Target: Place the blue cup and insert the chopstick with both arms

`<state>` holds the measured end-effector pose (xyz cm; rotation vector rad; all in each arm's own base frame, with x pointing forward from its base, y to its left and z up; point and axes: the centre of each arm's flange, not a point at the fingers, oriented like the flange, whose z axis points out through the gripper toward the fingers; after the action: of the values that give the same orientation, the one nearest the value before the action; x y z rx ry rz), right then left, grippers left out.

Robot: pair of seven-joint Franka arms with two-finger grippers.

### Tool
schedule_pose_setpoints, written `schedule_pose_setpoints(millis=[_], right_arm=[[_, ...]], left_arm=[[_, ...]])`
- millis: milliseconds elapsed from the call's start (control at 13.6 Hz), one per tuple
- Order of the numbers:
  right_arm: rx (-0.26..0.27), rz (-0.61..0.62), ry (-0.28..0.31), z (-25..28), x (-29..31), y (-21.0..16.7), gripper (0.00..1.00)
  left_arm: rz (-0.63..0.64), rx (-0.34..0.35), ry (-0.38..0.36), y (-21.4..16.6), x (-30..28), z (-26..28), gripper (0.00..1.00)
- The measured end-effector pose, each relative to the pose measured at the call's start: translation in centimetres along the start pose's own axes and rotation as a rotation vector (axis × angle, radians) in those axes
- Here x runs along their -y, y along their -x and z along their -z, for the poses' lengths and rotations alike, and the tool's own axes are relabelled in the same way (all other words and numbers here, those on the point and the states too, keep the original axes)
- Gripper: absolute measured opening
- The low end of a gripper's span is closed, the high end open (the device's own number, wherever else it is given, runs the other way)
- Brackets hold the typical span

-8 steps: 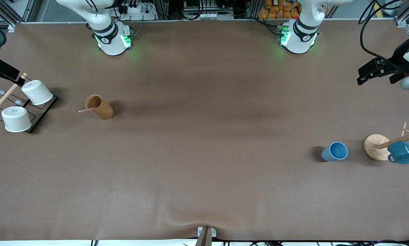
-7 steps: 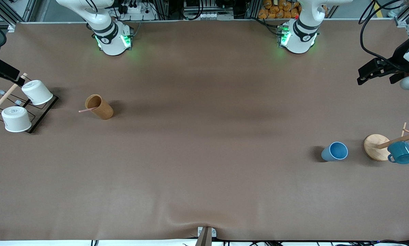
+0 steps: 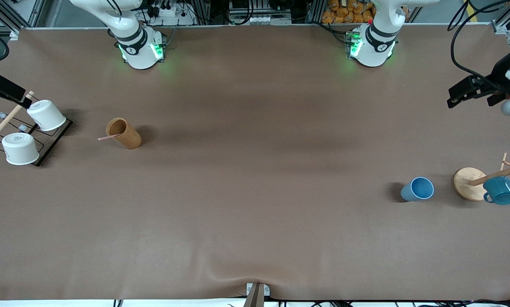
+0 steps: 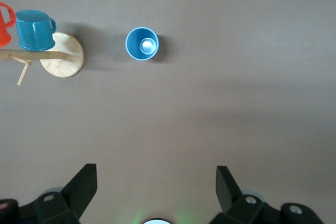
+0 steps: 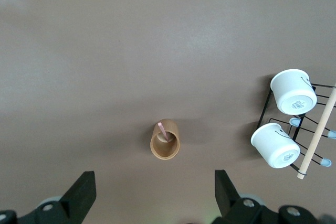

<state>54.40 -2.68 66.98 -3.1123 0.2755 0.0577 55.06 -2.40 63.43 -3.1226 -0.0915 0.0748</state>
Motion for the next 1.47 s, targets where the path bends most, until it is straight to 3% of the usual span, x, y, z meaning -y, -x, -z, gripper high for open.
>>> schedule_pose_setpoints(millis=[293, 660, 953, 1099, 1246, 1319, 1466], right_arm=[[0.094, 0.010, 0.013, -5.4, 0.9, -3.1, 1.00], [0.211, 0.017, 0.030, -12.4, 1.7, -6.3, 1.00], [0.384, 0.011, 0.051, -19.9, 1.6, -6.5, 1.00], [0.445, 0.005, 0.055, -24.3, 1.7, -6.6, 1.00], [0.502, -0.018, 0.057, -27.7, 2.2, -6.5, 0.81], [0.518, -0.032, 0.062, -29.0, 2.7, -6.5, 0.81], [0.530, -0.047, 0.071, -30.7, 3.6, -6.5, 0.63]], left_arm=[[-0.033, -0.019, -0.028, -3.5, 4.0, -6.7, 1.00], [-0.072, -0.049, -0.040, -4.4, 6.5, -15.8, 1.00], [-0.122, -0.050, -0.056, -4.2, 7.3, -20.9, 1.00], [-0.134, -0.059, -0.077, -4.1, 7.5, -22.5, 1.00], [-0.127, -0.074, -0.079, -3.8, 8.3, -24.1, 1.00], [-0.125, -0.084, -0.079, -3.8, 8.5, -24.7, 1.00], [-0.128, -0.120, -0.079, -4.6, 8.5, -25.7, 1.00]])
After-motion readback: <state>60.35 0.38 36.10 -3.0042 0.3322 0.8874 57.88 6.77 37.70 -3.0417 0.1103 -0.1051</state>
